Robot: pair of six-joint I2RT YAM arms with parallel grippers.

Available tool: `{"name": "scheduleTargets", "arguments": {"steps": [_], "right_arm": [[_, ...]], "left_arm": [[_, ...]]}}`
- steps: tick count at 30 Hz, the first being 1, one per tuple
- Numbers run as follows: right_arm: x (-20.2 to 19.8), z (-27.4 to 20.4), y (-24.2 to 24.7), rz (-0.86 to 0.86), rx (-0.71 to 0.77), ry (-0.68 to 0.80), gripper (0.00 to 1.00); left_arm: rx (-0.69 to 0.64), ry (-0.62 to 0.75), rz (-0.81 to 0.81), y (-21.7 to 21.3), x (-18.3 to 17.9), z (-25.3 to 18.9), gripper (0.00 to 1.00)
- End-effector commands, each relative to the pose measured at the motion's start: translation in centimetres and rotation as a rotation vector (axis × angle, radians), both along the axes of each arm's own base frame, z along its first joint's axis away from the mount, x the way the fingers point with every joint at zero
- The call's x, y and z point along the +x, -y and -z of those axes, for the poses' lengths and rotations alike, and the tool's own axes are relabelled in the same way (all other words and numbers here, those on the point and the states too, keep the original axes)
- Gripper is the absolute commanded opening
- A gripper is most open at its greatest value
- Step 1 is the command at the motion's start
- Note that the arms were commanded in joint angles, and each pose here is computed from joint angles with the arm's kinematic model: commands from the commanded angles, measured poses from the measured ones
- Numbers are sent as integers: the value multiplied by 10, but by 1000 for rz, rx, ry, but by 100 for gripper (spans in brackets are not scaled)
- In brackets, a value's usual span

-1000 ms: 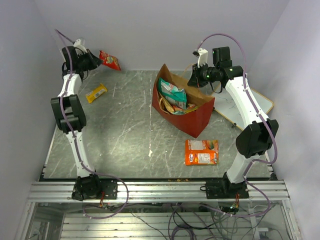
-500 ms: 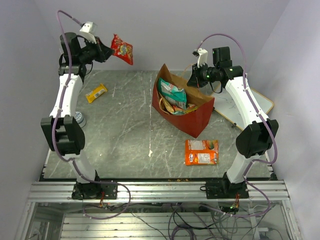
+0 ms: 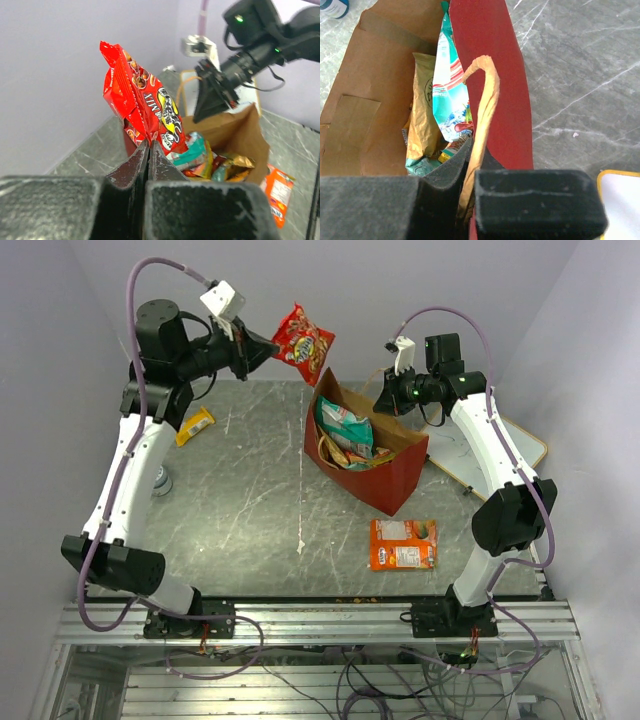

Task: Place the snacks into the paper bag
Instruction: Place the snack in the paper bag.

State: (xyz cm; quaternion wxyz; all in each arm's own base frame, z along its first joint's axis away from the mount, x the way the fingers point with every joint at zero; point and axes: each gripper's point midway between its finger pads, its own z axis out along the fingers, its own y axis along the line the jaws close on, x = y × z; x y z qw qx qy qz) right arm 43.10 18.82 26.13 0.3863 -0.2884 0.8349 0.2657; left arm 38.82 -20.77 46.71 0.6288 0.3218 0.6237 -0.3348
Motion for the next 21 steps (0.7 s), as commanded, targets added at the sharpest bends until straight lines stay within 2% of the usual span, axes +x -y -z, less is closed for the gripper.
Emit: {"name": "scheduleTargets", "arguments": {"steps": [1,4,10,13,21], "right_arm": [[-3,-10,-3,-15,12,12,0],[-4,-12,-3,-26,11,13,0],[-5,-13,-5,-31,17,9,0],[-6,-16,-6,-37,25,9,0],[-12,-15,-8,-50,32,3,0]], "left_arm": [[110,67,169,25,-44,1,7],[191,183,240,33,-69,2,7],[303,264,394,56,-97,18,7],[407,338,430,69,-98,31,7],[580,494,522,115,-87,55,7]]}}
